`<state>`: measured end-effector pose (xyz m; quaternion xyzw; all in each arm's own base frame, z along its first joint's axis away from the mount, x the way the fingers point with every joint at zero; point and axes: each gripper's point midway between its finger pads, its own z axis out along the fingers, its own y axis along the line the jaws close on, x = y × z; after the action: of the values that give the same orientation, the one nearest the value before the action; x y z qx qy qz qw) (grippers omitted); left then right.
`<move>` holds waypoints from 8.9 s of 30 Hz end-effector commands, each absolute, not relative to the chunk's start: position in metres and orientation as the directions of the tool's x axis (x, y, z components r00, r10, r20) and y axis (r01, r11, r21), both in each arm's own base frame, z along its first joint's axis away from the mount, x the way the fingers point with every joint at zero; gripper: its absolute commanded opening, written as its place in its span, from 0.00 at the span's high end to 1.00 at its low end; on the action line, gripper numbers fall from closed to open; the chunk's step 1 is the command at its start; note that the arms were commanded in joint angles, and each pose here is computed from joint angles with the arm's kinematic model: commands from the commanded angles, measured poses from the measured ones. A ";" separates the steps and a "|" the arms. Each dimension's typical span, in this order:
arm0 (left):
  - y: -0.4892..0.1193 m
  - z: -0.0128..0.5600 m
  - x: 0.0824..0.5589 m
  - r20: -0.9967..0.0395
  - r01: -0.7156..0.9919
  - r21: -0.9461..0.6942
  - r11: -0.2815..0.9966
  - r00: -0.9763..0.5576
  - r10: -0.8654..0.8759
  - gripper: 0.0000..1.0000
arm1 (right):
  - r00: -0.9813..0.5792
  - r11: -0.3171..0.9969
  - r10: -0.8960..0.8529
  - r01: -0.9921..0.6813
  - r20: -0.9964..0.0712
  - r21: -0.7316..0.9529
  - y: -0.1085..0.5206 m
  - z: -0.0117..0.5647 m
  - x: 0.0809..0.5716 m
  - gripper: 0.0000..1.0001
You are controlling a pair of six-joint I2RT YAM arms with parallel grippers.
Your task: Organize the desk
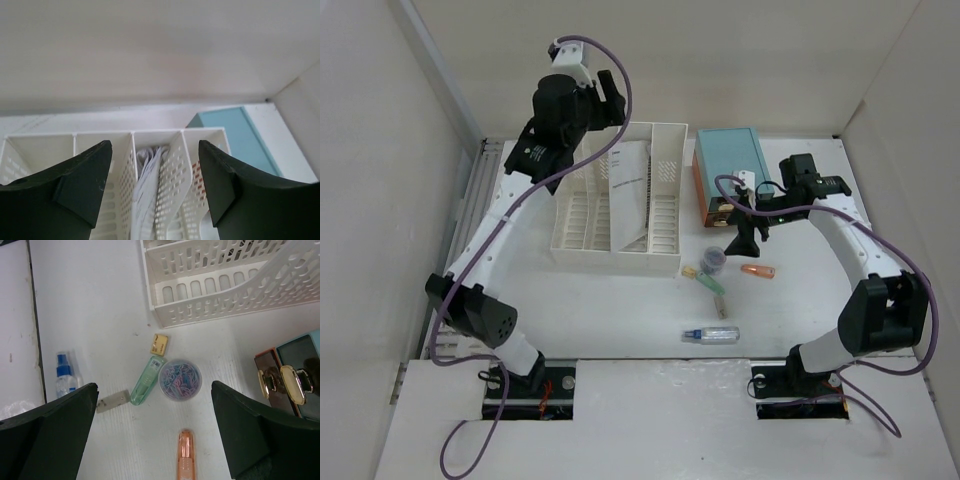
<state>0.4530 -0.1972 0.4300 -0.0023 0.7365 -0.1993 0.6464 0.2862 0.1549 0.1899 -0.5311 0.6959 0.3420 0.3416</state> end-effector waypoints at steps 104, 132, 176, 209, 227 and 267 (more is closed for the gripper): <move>-0.231 0.273 0.343 -0.974 0.066 -0.166 0.984 0.145 -0.174 0.57 | -0.122 0.148 -0.485 -0.987 -0.866 0.056 0.158 0.208 0.285 0.00; -0.295 0.215 0.201 -0.865 0.459 -0.411 0.788 -0.471 -0.177 1.00 | -0.140 0.152 -0.494 -0.986 -0.858 0.073 0.156 0.206 0.285 0.00; -0.348 0.065 0.301 -0.858 0.217 -0.267 0.939 -0.497 -0.129 1.00 | -0.104 0.175 -0.469 -0.984 -0.877 0.023 0.150 0.225 0.288 0.00; -0.277 0.242 0.166 -0.871 0.322 -0.458 0.829 -0.347 -0.347 0.00 | -0.188 0.835 -0.473 -0.408 -0.861 -0.370 0.065 0.301 0.370 0.02; -0.204 0.198 0.179 -0.828 0.249 -0.536 0.807 -0.345 -0.443 0.00 | -0.303 0.942 -0.145 -0.334 -0.942 -0.038 0.077 0.263 0.360 0.35; -0.223 0.174 0.165 -0.802 0.328 -0.568 0.755 -0.426 -0.418 0.00 | -0.520 0.978 0.070 -0.133 -0.851 0.161 0.051 0.151 0.443 0.52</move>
<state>0.1653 -0.2194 0.1623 -0.0203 0.7804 -0.3266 0.5328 0.4235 0.0554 0.1299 -0.0333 0.8919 0.1094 0.4374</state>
